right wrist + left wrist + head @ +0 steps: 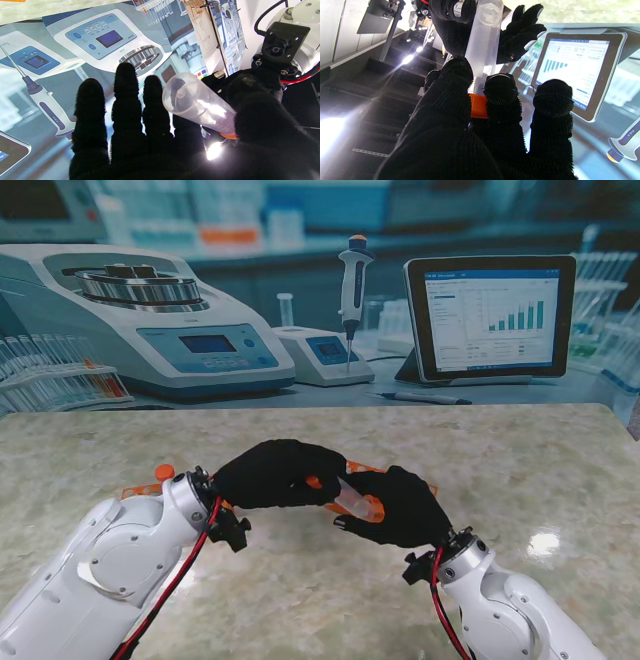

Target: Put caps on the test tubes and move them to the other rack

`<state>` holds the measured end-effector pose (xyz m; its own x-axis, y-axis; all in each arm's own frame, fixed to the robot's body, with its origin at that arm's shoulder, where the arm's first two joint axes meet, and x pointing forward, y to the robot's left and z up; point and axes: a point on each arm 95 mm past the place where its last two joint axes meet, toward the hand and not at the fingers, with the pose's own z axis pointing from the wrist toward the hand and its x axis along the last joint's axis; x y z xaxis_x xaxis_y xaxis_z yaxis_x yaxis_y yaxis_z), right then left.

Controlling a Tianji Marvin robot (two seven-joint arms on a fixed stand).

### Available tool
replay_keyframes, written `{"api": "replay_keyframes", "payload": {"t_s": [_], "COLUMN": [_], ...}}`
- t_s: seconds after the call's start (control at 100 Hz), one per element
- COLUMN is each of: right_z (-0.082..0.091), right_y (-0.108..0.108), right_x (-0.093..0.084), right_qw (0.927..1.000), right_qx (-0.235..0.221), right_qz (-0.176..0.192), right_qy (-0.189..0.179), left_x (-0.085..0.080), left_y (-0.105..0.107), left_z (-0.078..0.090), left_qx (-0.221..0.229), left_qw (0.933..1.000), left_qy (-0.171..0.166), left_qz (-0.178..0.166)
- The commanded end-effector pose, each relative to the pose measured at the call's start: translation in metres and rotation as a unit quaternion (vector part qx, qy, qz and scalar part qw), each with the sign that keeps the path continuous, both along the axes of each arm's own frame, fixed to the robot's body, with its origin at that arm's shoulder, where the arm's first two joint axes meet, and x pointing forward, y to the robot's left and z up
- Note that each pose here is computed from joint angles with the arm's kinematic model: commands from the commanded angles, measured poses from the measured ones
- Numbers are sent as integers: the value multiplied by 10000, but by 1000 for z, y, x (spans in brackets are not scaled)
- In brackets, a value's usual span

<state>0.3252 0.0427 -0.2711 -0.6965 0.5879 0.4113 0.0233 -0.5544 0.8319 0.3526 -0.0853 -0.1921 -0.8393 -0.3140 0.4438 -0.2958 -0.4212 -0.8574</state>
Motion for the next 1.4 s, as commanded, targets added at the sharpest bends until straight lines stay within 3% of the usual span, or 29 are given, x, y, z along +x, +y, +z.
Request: {"api": "replay_keyframes", "payload": {"t_s": [0.0,1.39], "right_z": [-4,-4], "right_y": [0,-4], "right_x": [-1,0], "right_qw": [10000,10000], "right_qx": [-4,-30], "right_qz": [-27,-40], "right_qy": [47,-17], "left_x": [-1,1], "left_y": [2,30], "left_z": [2,-5], "left_qx": [42,600], "left_qw": [10000,9976], "left_qy": [-28,34], "left_qz": [15,347]}}
